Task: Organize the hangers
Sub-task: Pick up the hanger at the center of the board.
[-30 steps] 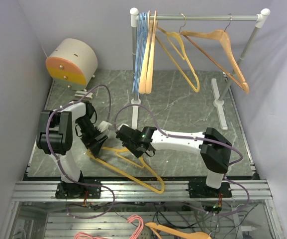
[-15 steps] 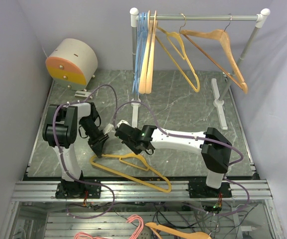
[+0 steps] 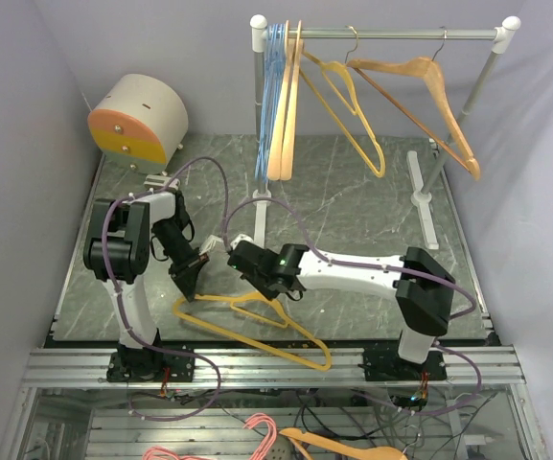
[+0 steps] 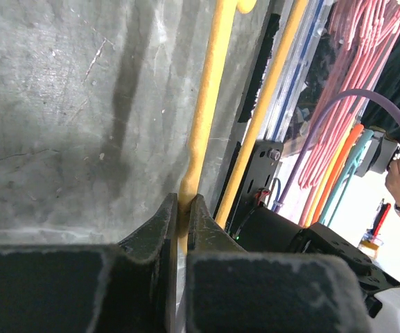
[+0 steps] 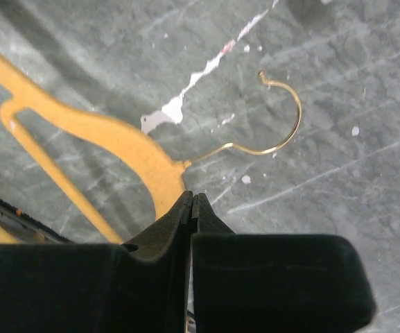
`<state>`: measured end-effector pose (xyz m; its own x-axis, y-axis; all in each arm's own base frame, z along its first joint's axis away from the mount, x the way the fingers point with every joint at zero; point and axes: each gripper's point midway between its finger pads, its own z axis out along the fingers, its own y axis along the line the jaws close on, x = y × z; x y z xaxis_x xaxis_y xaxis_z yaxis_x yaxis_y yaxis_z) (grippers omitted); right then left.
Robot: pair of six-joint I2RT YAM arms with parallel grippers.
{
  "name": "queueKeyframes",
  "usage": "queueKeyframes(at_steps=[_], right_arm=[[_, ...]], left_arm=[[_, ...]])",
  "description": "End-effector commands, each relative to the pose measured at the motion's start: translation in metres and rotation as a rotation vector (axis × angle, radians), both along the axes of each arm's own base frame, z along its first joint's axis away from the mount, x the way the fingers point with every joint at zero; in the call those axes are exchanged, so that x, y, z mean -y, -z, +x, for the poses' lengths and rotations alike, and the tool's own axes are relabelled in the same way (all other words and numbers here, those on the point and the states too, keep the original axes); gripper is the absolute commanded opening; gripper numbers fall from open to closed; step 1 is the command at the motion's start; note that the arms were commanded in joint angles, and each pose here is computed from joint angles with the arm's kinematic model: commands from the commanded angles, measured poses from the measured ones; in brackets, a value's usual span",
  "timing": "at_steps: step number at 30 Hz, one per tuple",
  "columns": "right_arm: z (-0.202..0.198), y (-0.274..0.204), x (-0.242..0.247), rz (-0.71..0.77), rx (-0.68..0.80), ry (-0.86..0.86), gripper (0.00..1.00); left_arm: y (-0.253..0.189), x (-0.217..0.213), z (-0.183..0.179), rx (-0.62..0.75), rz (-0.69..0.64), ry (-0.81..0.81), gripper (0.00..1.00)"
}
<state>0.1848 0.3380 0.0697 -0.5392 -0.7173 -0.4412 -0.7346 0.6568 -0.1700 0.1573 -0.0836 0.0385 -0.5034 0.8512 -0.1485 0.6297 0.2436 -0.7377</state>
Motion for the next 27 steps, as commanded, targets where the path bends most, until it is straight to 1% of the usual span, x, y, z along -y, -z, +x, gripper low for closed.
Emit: queueKeyframes(at_steps=[1, 6, 7, 10, 11, 12, 14, 19, 23, 27], right_arm=[[-0.007, -0.025, 0.004, 0.095, 0.008, -0.019, 0.0], [-0.029, -0.053, 0.01, 0.261, -0.085, -0.084, 0.01], [-0.033, -0.057, 0.012, 0.287, -0.095, -0.099, 0.08], [-0.047, -0.073, 0.018, 0.406, -0.127, -0.146, 0.45], [-0.05, -0.082, 0.019, 0.46, -0.13, -0.158, 0.52], [-0.053, -0.085, 0.023, 0.504, -0.144, -0.162, 0.55], [-0.062, -0.095, 0.026, 0.572, -0.156, -0.186, 0.58], [-0.076, -0.101, 0.039, 0.629, -0.177, -0.17, 0.59], [-0.079, -0.099, 0.056, 0.62, -0.15, -0.119, 0.57], [-0.08, -0.098, 0.071, 0.6, -0.119, -0.087, 0.55]], left_arm=[[-0.029, 0.01, 0.006, 0.05, -0.059, -0.01, 0.07], [-0.044, 0.005, 0.012, 0.164, -0.041, 0.005, 0.07], [-0.047, 0.004, 0.014, 0.191, -0.039, 0.013, 0.07], [-0.057, 0.003, 0.021, 0.284, -0.043, 0.03, 0.07], [-0.061, 0.003, 0.023, 0.312, -0.051, 0.037, 0.07], [-0.066, 0.004, 0.024, 0.338, -0.063, 0.048, 0.07], [-0.075, 0.006, 0.026, 0.387, -0.081, 0.058, 0.07], [-0.102, 0.011, 0.027, 0.539, -0.112, 0.089, 0.07], [-0.119, 0.01, 0.02, 0.661, -0.129, 0.129, 0.07], [-0.144, 0.005, 0.011, 0.868, -0.163, 0.216, 0.07]])
